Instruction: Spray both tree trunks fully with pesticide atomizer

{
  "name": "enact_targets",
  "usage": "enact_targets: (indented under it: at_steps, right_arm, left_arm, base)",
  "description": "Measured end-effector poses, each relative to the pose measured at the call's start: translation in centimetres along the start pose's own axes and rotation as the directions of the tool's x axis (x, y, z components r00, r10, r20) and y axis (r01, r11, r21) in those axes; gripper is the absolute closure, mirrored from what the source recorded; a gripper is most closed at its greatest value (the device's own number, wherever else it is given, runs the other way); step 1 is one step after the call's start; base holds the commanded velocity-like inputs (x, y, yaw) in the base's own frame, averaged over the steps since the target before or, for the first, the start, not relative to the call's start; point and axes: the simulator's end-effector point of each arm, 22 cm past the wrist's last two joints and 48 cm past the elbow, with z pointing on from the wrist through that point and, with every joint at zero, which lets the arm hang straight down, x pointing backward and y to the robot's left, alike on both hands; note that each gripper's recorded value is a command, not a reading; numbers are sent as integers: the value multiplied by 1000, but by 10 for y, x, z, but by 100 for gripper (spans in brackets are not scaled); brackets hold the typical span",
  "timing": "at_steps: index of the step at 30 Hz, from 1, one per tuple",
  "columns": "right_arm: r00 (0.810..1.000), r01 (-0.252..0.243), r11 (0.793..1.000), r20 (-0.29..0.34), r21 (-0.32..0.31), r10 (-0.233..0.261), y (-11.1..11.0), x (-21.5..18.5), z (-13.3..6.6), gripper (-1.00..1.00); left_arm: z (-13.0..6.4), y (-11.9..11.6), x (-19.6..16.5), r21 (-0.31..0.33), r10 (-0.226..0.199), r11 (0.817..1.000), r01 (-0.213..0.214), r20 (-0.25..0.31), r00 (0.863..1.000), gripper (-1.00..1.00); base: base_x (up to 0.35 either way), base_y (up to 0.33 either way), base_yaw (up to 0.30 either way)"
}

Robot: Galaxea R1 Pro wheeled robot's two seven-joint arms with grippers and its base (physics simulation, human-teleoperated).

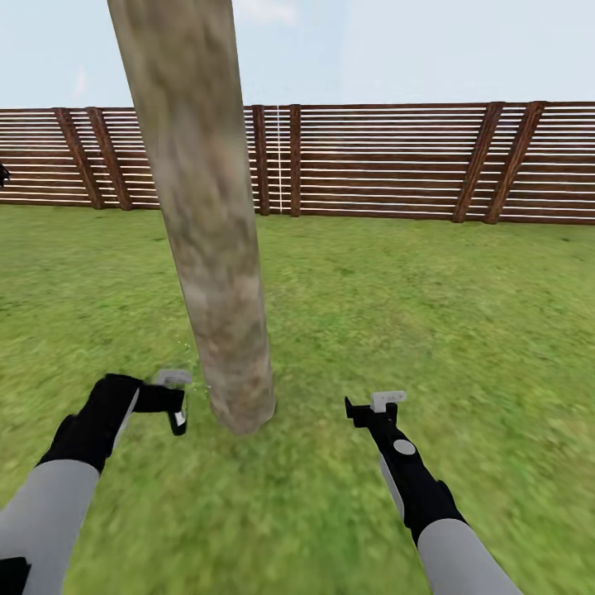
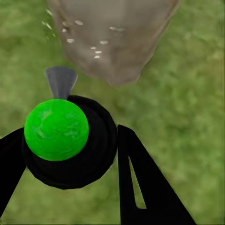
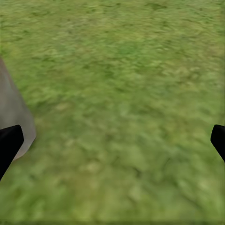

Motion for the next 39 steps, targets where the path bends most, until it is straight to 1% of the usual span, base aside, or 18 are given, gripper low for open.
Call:
enact_targets:
  at_steps: [1,4,7,11,15,18,20,26,27,28,30,32,33,34,35,36,37,39]
  right_arm:
    - [1000,0,1000,0,0,0,0,0,0,-100]
    - [1000,-1,1000,1,0,1,0,0,0,-100]
    - [1000,0,1000,2,0,0,0,-1,0,-100]
    - [1000,-1,1000,2,1,1,0,-1,0,-100]
    - [1000,-1,1000,2,1,1,0,-1,0,-100]
    - [1000,-1,1000,2,2,1,-1,-1,0,-100]
    - [1000,-1,1000,3,2,1,-1,-1,0,-100]
    - [1000,0,1000,3,4,0,-2,-1,0,-100]
    - [1000,2,1000,3,11,-2,-7,-1,0,-100]
    - [1000,10,1000,3,25,-10,-19,-1,0,-100]
    - [999,24,996,29,86,-26,-63,-14,-3,-100]
    - [994,-15,975,105,221,-8,-144,-48,-17,-100]
    - [993,-26,967,122,253,-5,-172,-55,-24,-100]
    - [992,-29,969,127,247,-3,-187,-57,-28,-100]
    - [994,-21,980,110,199,-1,-189,-55,-29,-100]
    - [998,4,998,66,68,-8,-184,-49,-31,-100]
    - [998,23,1000,51,13,-24,-200,-49,-39,-100]
    - [999,24,1000,49,-18,-23,-230,-53,-55,-100]
  left_arm:
    - [9,-1,21,8,-9,1000,9,-34,999,100]
    - [30,-4,41,25,26,999,-26,-5,1000,100]
    - [36,-9,44,53,6,999,-7,18,1000,100]
    - [5,-3,-12,51,-14,999,6,155,988,100]
    - [-4,0,-22,48,-36,998,29,159,987,100]
    - [-9,0,-15,46,-65,997,61,91,994,100]
    - [-12,2,-15,38,-66,997,63,76,995,100]
    - [-60,43,-70,-17,-80,996,83,107,991,100]
    - [-60,44,-70,-21,-76,997,78,102,992,100]
    - [-60,44,-70,-23,-74,997,77,100,992,100]
    - [-58,44,-67,-27,-72,997,74,95,993,100]
    - [-52,45,-58,-31,-71,997,74,80,994,100]
    - [-47,44,-48,-30,-74,997,76,66,995,100]
    - [-43,43,-40,-30,-76,997,78,54,996,100]
    - [-40,41,-33,-29,-78,996,79,45,996,100]
    - [-35,40,-20,-29,-80,996,81,26,996,100]
    - [-33,40,-15,-29,-81,996,82,19,997,100]
    - [-30,40,-4,-30,-84,996,84,2,996,100]
  base:
    - [0,0,0]
    - [0,0,0]
    - [0,0,0]
    - [139,109,-102]
    - [152,163,-275]
    - [14,14,-121]
    - [2,2,-19]
    - [0,0,-1]
    - [0,0,0]
    - [0,0,0]
    - [0,0,0]
    - [0,0,0]
    - [0,0,0]
    - [0,0,0]
    - [0,0,0]
    - [0,0,0]
    - [0,0,0]
    - [0,0,0]
